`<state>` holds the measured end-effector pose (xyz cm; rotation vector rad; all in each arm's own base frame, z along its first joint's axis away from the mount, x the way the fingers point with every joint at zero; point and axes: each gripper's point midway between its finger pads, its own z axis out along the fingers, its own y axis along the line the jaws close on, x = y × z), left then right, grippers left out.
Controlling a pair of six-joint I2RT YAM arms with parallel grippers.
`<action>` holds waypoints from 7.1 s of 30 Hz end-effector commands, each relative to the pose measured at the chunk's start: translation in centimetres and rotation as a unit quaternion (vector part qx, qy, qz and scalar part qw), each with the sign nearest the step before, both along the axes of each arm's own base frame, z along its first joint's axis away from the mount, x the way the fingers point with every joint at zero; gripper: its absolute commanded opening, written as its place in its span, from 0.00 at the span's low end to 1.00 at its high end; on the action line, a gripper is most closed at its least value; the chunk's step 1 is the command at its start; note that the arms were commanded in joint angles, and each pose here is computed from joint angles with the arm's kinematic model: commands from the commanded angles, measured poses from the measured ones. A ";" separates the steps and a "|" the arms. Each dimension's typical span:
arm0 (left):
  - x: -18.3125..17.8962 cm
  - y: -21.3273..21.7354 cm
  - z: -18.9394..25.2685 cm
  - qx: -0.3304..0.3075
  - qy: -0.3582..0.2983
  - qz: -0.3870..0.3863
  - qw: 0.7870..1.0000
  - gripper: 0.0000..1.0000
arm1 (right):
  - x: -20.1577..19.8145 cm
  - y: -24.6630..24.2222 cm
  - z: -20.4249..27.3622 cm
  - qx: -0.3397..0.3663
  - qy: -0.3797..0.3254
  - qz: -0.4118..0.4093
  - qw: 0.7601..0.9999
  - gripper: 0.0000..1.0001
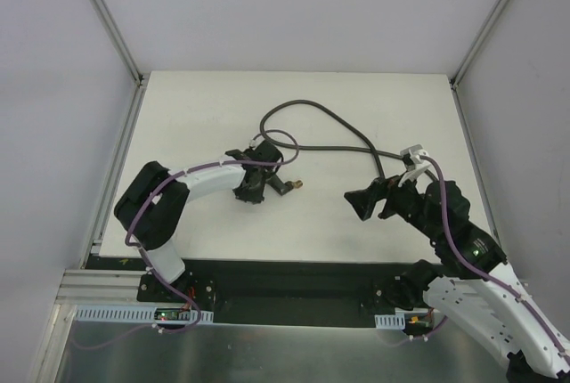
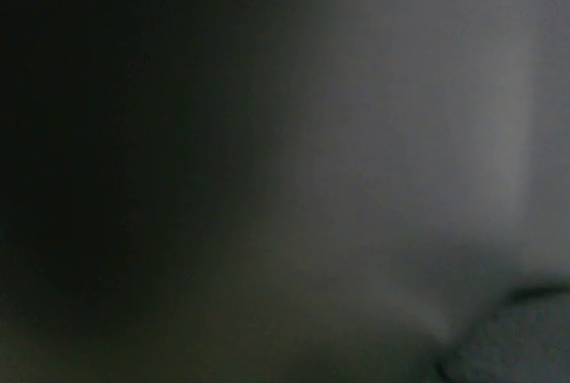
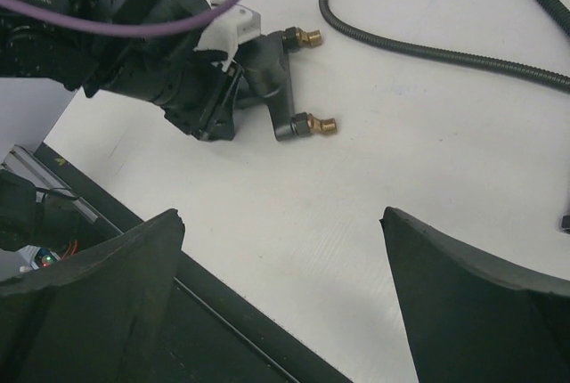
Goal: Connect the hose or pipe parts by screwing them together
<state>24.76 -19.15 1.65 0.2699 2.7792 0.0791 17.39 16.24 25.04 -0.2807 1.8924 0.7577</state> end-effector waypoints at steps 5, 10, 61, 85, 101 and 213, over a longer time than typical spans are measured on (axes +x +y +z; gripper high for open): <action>3.8 5.7 2.5 -0.034 -0.024 0.135 0.990 0.27 | 2.4 -0.7 -2.2 -0.046 0.012 -0.048 0.998 0.96; 3.7 6.4 3.8 -0.049 -0.046 0.149 0.987 0.33 | 5.0 -2.8 -3.9 -0.115 0.039 -0.125 0.985 0.96; -2.8 4.2 18.1 -0.323 -0.142 -0.006 0.936 0.99 | 12.8 -28.5 -20.9 -0.201 0.489 -0.306 0.791 0.99; -3.6 1.7 20.0 -0.336 -0.165 -0.018 0.927 0.93 | 13.6 -14.0 -18.1 0.029 0.469 -0.210 0.858 0.01; -3.1 -12.0 19.6 -0.420 -0.159 -0.197 0.871 0.90 | 14.0 -2.1 -13.9 0.396 0.394 -0.142 0.817 0.01; -6.9 -14.6 20.2 -0.496 0.161 -0.375 0.766 0.00 | 2.3 11.3 -3.5 -0.089 -0.475 0.325 0.813 0.24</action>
